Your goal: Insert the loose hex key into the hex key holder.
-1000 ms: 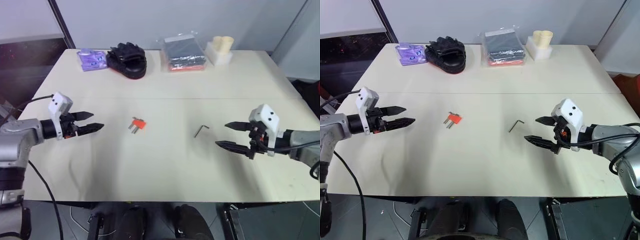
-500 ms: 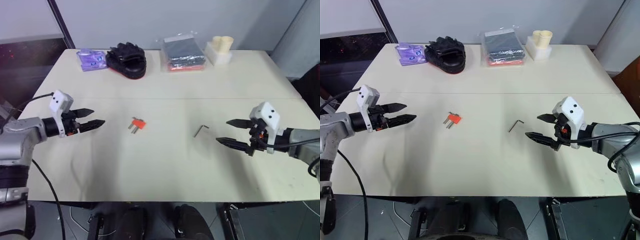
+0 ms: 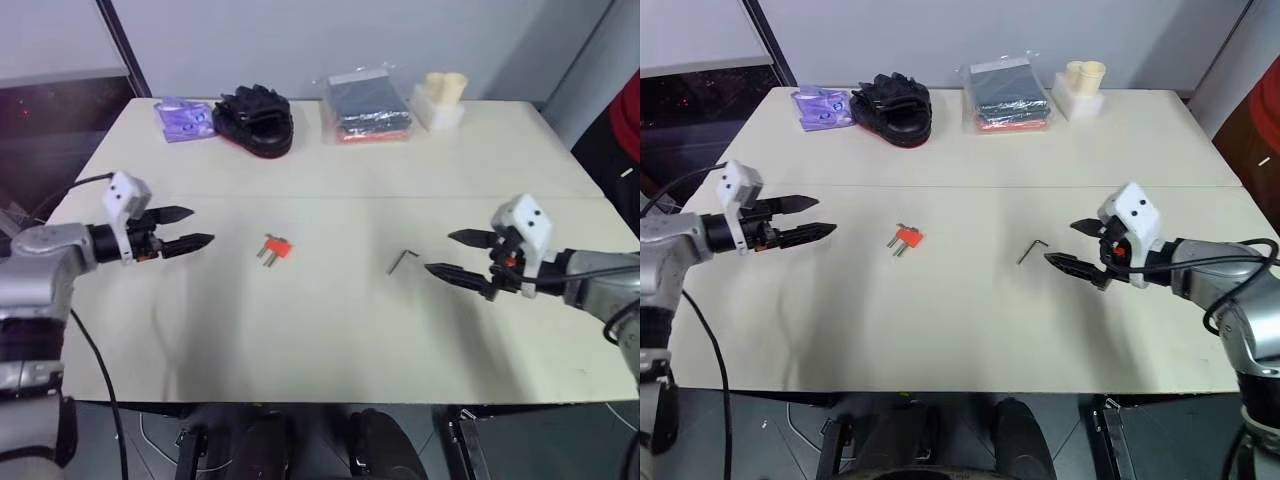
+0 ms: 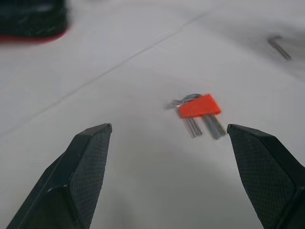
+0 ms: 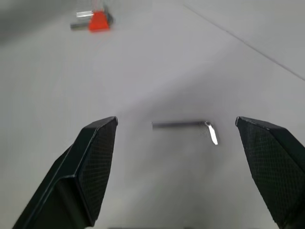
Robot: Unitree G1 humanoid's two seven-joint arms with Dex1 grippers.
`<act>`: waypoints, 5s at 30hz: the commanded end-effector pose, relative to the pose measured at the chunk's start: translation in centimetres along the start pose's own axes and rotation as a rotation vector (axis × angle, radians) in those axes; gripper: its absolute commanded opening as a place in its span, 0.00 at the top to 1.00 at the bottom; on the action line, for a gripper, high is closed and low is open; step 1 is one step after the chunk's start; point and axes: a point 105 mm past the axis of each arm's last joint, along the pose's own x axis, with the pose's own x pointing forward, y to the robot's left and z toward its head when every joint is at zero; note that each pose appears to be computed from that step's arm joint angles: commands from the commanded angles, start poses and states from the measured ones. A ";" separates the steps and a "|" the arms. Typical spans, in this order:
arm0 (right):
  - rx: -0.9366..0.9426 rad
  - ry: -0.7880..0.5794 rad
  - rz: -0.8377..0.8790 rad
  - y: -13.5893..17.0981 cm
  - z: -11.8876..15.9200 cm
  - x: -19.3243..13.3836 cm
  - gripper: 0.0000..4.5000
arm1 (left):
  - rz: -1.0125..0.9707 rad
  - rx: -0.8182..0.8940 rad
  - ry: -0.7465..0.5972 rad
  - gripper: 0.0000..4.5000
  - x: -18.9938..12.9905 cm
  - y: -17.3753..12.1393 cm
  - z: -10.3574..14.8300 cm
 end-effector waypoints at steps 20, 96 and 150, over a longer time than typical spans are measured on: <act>-0.094 -0.131 0.127 5.8 3.3 15.5 0.08 | -0.224 0.089 0.107 0.10 2.3 0.5 -0.1; -1.505 -0.510 -0.193 3.0 12.7 12.4 0.78 | -0.319 -0.132 -0.304 0.09 10.4 -1.8 10.4; -0.162 0.008 -0.219 -2.8 4.0 8.1 0.01 | -0.352 0.055 -0.273 1.00 9.5 -2.4 10.0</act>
